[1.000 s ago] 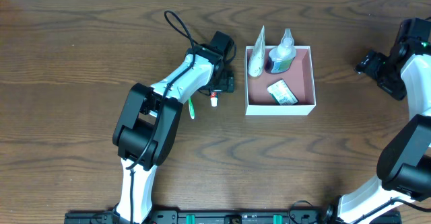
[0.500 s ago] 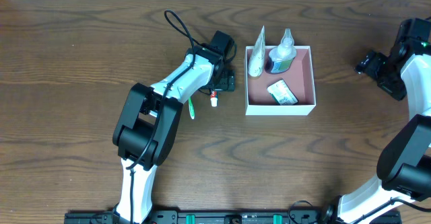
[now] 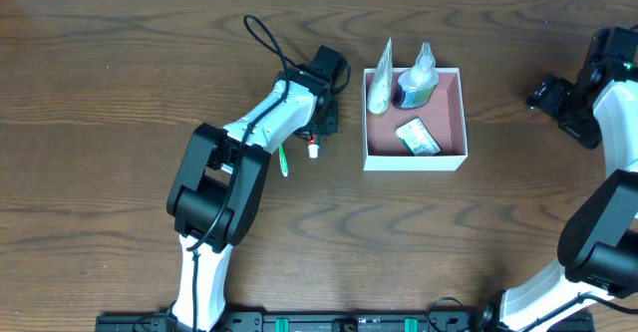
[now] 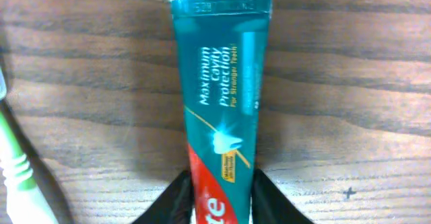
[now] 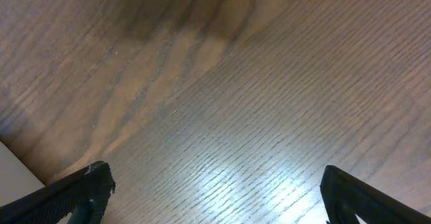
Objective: Pack container
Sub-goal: 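Lower the left gripper and grasp the Colgate tube, then carry the Colgate tube into the box and release it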
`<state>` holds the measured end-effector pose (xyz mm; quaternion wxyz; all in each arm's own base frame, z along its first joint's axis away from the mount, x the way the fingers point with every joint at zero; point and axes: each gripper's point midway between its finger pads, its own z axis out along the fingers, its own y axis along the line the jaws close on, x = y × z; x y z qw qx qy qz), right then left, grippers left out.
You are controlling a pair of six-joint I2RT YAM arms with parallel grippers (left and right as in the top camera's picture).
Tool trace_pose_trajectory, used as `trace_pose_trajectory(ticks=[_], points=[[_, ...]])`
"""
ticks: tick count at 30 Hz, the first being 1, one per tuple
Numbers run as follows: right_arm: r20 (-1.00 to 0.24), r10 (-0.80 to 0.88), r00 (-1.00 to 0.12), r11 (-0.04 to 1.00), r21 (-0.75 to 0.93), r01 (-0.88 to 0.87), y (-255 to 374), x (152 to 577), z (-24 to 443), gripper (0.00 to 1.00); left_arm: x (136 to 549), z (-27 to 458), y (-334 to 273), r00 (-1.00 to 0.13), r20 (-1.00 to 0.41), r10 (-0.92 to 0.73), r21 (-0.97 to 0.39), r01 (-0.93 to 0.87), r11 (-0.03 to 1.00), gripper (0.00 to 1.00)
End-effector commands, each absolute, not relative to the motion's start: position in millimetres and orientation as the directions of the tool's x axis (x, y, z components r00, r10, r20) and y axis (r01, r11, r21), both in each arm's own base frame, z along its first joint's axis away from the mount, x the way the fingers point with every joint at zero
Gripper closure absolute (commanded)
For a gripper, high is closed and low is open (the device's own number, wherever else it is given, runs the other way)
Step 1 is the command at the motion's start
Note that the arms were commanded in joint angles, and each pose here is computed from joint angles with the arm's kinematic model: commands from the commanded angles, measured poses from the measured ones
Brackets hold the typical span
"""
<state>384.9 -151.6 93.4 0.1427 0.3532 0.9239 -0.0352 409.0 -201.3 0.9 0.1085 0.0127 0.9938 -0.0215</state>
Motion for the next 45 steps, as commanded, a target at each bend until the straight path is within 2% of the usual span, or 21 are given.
trace_pose_trajectory(ticks=[1,10,15,19,23,29,34,39,45], points=[[-0.279,0.653,-0.704,0.739,0.033,0.673,-151.7,383.8,88.7,0.01,412.4,-1.6,-200.7,-0.976,-0.219,0.024,-0.031,0.032,0.999,0.74],[-0.279,0.653,-0.704,0.739,0.033,0.673,-151.7,383.8,88.7,0.01,416.0,4.9,-201.4,-0.973,-0.23,0.029,-0.035,0.038,0.999,0.74],[-0.278,0.653,-0.704,0.739,0.033,0.673,-151.6,383.7,88.7,0.01,426.3,37.7,-199.4,-0.961,-0.274,0.047,-0.044,0.061,0.997,0.74],[-0.279,0.653,-0.704,0.739,0.033,0.673,-151.7,383.8,88.7,0.01,439.5,85.9,-194.1,-0.929,-0.367,0.043,-0.074,0.075,0.994,0.74],[-0.279,0.653,-0.704,0.739,0.033,0.673,-151.7,383.8,88.7,0.01,445.9,154.1,-192.0,-0.864,-0.497,0.084,-0.087,0.145,0.986,0.74],[-0.279,0.653,-0.704,0.739,0.033,0.673,-151.7,383.8,88.7,0.01,427.0,249.3,-204.0,-0.737,-0.67,0.089,-0.126,0.231,0.965,0.75],[-0.279,0.653,-0.704,0.739,0.033,0.673,-151.7,383.8,88.7,0.01,405.5,296.3,-236.3,-0.644,-0.759,0.097,-0.158,0.326,0.932,0.75],[-0.279,0.653,-0.704,0.739,0.033,0.673,-151.7,383.8,88.7,0.01,374.7,308.3,-299.5,-0.572,-0.8,0.178,-0.151,0.481,0.864,0.75],[-0.279,0.653,-0.704,0.739,0.033,0.673,-151.7,383.8,88.7,0.01,341.2,281.0,-363.0,-0.411,-0.792,0.452,0.038,0.706,0.708,0.75]])
